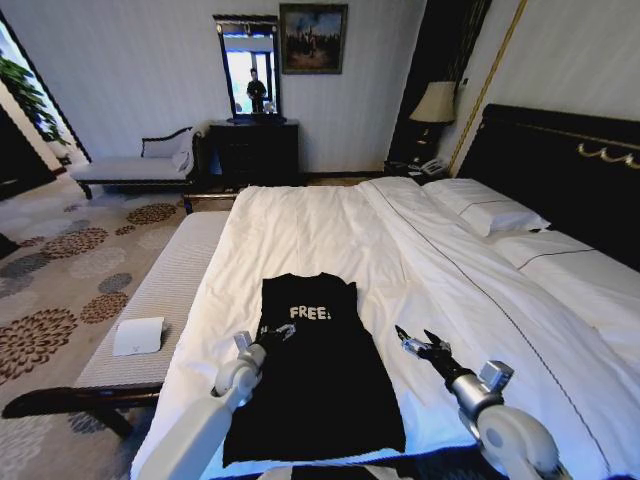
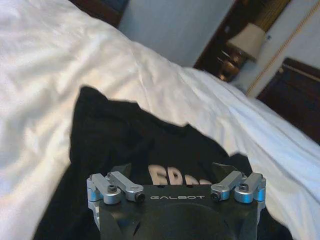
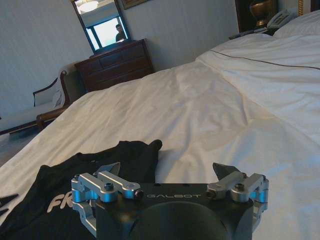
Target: Fold the clothes on the bed.
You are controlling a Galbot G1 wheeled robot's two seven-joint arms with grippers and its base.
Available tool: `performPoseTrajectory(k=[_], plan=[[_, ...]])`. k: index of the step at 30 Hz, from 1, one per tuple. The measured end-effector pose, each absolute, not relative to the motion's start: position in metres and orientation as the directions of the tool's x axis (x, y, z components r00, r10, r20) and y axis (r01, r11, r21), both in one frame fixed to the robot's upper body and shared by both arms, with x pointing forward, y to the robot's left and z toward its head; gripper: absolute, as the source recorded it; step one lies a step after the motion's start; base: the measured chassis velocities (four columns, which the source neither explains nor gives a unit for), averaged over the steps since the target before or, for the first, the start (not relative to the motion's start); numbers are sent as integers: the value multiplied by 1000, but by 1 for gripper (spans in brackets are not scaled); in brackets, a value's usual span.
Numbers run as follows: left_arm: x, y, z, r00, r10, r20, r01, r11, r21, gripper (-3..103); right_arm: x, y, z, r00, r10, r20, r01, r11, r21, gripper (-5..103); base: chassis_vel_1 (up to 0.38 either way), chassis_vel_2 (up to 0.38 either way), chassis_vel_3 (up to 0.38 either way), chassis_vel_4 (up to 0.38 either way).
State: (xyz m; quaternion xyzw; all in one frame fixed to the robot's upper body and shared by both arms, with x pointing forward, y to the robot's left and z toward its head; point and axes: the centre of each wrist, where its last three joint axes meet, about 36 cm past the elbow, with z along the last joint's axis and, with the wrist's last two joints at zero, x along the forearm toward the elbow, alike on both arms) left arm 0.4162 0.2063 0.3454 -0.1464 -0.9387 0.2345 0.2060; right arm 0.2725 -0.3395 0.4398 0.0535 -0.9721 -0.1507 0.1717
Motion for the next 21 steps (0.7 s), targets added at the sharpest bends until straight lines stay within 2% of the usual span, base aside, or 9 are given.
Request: performPoseTrajectory(k=[9, 17, 18, 21], plan=[[460, 242, 366, -916, 272, 296, 77, 841, -536, 93, 273, -338, 437, -939, -148, 310, -40, 943, 330, 100, 0, 0, 0, 0], [498, 249, 360, -925, 224, 307, 39, 860, -508, 93, 271, -340, 438, -942, -138, 306, -29, 942, 334, 100, 0, 0, 0, 0], [505, 249, 359, -926, 219, 307, 37, 863, -504, 96, 271, -341, 438, -942, -137, 305, -29, 942, 335, 100, 0, 0, 0, 0], [517, 250, 357, -927, 208, 311, 28, 867, -497, 93, 272, -342, 438, -943, -135, 304, -27, 942, 335, 100, 0, 0, 0, 0]])
